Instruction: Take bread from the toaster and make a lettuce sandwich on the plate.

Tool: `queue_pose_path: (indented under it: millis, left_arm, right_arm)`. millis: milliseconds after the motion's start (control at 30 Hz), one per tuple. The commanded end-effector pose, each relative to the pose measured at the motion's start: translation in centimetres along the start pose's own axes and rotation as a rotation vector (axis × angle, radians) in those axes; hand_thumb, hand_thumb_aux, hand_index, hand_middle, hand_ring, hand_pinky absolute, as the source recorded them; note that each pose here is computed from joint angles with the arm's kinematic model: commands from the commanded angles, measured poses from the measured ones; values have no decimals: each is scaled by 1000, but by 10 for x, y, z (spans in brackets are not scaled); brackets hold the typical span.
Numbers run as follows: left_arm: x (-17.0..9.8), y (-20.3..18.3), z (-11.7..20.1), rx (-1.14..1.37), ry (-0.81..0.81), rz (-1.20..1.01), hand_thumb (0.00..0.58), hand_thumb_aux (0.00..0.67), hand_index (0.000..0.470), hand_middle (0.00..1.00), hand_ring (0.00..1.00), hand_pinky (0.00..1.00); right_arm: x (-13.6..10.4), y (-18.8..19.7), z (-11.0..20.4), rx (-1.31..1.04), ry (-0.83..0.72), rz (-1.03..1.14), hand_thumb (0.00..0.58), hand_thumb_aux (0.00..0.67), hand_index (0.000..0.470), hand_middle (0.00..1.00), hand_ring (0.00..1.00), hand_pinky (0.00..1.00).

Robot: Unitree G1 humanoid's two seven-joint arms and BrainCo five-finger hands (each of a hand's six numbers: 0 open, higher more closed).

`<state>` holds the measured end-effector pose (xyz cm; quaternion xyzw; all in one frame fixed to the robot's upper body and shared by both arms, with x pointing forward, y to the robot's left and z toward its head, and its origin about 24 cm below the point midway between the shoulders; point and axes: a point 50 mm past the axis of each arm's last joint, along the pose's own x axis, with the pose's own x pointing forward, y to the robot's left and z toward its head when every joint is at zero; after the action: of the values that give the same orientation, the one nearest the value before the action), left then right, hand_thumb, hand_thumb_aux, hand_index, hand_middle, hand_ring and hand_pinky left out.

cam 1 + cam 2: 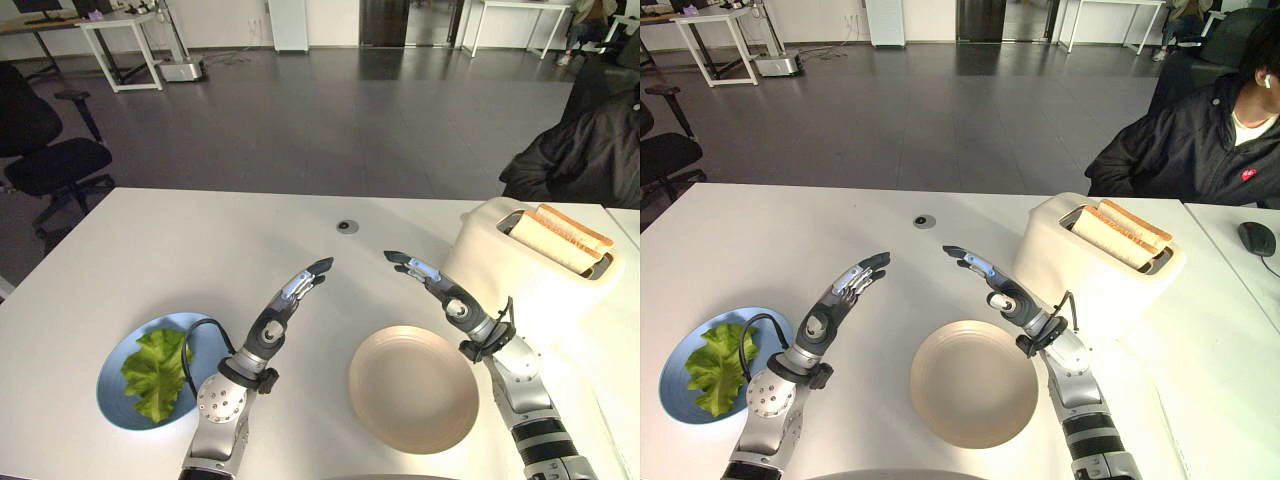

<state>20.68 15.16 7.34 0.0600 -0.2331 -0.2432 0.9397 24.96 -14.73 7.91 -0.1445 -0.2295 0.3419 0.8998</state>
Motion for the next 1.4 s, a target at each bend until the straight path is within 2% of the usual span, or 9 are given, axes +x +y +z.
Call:
queue_pose_path:
  millis: [33,1033,1133,1200,1300,1400]
  left_arm:
    - [2,2,0,4,0,-3,0,0,0,0,0,0]
    - [1,0,1,5,0,-8,0,0,0,0,0,0]
    - [1,0,1,6,2,-7,0,0,0,0,0,0]
    - [2,-2,0,5,3,-15,0,0,0,0,0,0]
    - [4,-4,-1,4,5,-23,0,0,0,0,0,0]
    - [7,-6,-2,4,8,-29,0,0,0,0,0,0]
  right_arm:
    - [1,-2,1,4,-4,-2,0,0,0,0,0,0]
    - [0,-2,2,5,-7,-3,0,0,0,0,0,0]
    - [1,-8,11,-32,-51,-8,0,0,0,0,0,0]
    - [1,-31,35,-118,-128,-69,0,0,0,0,0,0]
    - [-8,-109,89,-283,-190,-293,0,0,0,0,0,0]
    - [-29,-176,107,-525,32,-449,0,0,0,0,0,0]
